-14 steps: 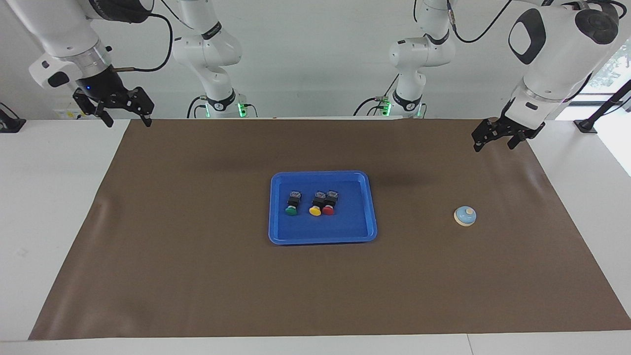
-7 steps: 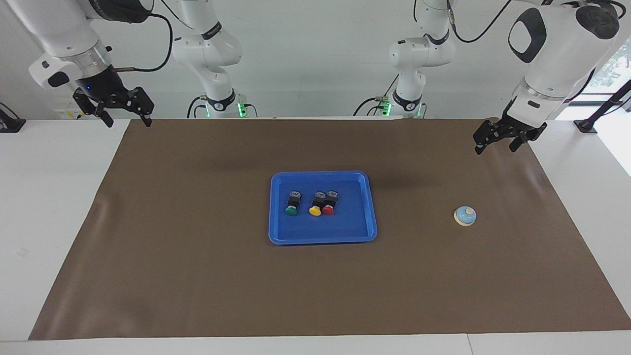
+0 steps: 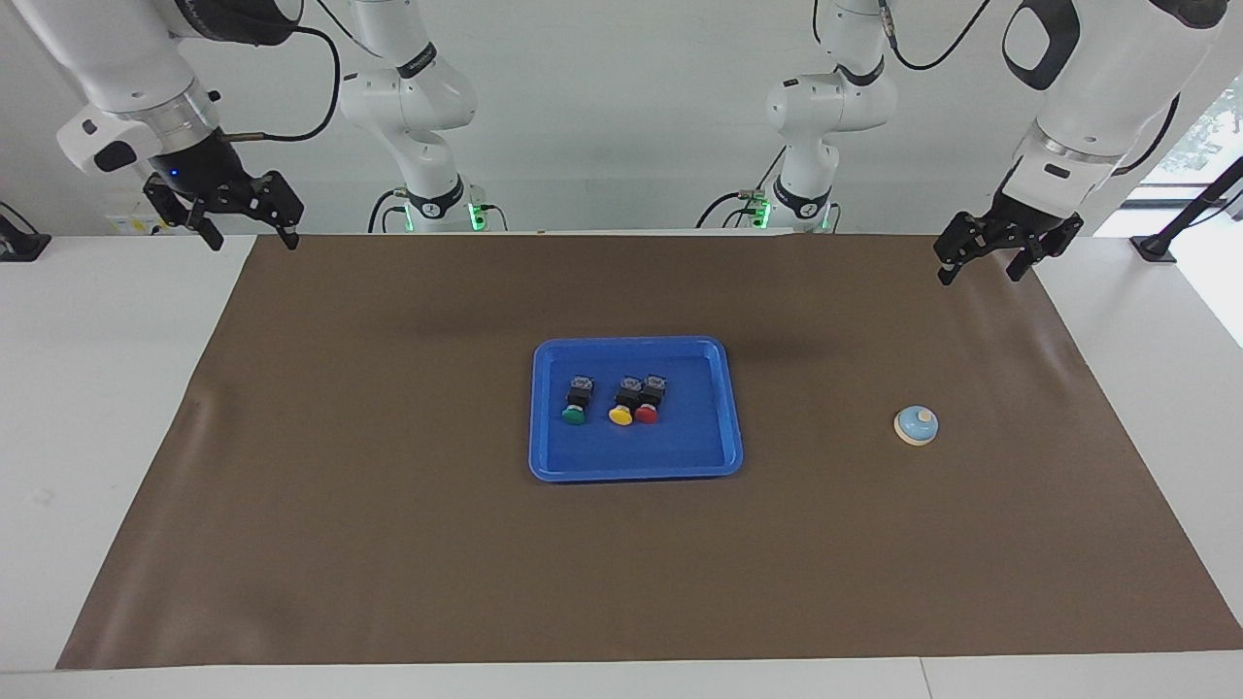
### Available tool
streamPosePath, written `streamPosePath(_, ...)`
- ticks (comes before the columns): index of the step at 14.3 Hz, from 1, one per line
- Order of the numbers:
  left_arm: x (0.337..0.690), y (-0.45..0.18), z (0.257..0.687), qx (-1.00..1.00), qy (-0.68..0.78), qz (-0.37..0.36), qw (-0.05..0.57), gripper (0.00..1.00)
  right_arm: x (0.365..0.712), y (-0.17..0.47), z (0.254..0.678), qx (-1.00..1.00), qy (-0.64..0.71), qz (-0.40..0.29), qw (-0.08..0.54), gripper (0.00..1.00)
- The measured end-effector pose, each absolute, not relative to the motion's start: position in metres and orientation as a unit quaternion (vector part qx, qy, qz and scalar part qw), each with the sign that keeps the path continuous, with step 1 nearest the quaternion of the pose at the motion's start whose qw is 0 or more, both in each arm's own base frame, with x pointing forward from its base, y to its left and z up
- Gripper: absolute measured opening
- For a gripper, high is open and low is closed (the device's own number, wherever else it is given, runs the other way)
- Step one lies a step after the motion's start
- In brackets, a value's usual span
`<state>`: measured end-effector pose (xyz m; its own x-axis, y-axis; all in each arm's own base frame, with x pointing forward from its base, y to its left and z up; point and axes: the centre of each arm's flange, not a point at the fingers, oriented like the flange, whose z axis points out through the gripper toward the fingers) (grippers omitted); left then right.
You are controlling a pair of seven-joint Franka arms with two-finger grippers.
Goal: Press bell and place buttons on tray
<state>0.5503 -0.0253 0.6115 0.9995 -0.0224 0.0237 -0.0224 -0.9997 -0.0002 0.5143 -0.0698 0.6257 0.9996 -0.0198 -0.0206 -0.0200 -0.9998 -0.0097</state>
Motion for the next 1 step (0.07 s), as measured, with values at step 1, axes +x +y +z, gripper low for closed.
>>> streamPosePath(1,0.5499,-0.0261,0.6108,1.0,-0.012,0.01,0.0,1.0,0.5143,-0.0698,0.6257,-1.0,0.01,0.01,0.005,1.0)
